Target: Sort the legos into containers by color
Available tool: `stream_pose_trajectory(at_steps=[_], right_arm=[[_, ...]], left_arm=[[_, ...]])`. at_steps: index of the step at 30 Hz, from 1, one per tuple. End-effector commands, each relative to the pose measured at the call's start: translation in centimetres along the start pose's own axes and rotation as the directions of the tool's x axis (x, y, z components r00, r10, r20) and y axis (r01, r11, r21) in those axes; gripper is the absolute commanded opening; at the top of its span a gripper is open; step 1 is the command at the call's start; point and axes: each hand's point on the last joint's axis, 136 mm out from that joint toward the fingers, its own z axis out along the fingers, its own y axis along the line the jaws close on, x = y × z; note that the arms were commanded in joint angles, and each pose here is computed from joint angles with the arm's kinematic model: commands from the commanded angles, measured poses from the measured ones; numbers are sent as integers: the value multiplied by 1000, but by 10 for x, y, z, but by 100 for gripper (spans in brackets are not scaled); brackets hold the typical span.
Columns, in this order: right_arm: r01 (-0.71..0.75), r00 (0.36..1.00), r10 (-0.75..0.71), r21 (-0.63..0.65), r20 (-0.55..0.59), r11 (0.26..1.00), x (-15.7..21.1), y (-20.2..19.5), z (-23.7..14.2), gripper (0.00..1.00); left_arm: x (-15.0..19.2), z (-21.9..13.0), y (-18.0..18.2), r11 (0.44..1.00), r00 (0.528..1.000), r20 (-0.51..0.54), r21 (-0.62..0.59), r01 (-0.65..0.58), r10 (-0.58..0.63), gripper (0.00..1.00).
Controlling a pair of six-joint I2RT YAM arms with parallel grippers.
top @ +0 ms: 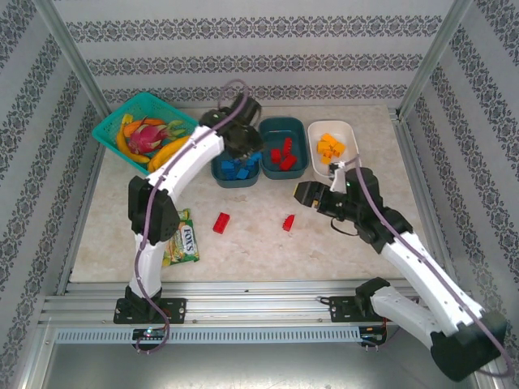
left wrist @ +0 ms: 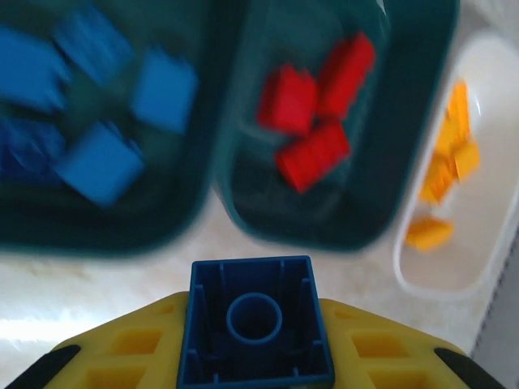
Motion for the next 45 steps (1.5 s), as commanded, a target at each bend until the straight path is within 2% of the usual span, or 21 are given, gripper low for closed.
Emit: stream_pose_trajectory(at_steps=[1,4,8,12,17,21,24,28,34,40,45], right_arm=[[36,998,-32,-99,45,994,-24,35,8,70],[35,999,-32,-82,33,996,-27,34,18,70],[28,1000,-28,-26,6,999,-27,24,28,70],[7,999,-6,40,-35,999,-22,8,36,70],[-45,995,60,176,-82,983,-11,-21,42,70],[-76,986,110,256,-122,964,1,-40,49,70],[-77,977,139,338,-164,938,12,-52,56,70],[-89,952,215,476,-218,875,31,-74,66,70],[-155,919,345,631,-190,760,52,-108,78,69],[-200,895,406,644,-188,739,64,-114,102,61],[-201,869,446,674,-212,711,79,-120,116,55]], left_arm=[[-39,17,18,996,995,45,-33,-85,87,25],[-73,35,18,997,992,100,1,-83,82,26],[-95,79,20,995,990,103,15,-98,96,29],[-100,117,24,997,995,73,38,-68,65,32],[-93,141,36,999,999,27,28,-32,31,36],[-89,142,37,999,1000,7,31,-28,27,53],[-94,126,31,998,999,30,38,-41,40,64],[-103,89,16,996,996,79,65,-54,48,80],[-96,16,-13,981,982,133,124,-147,131,81],[-40,-47,-25,926,947,136,208,-314,291,82],[25,-78,-6,888,939,98,305,-344,330,82]])
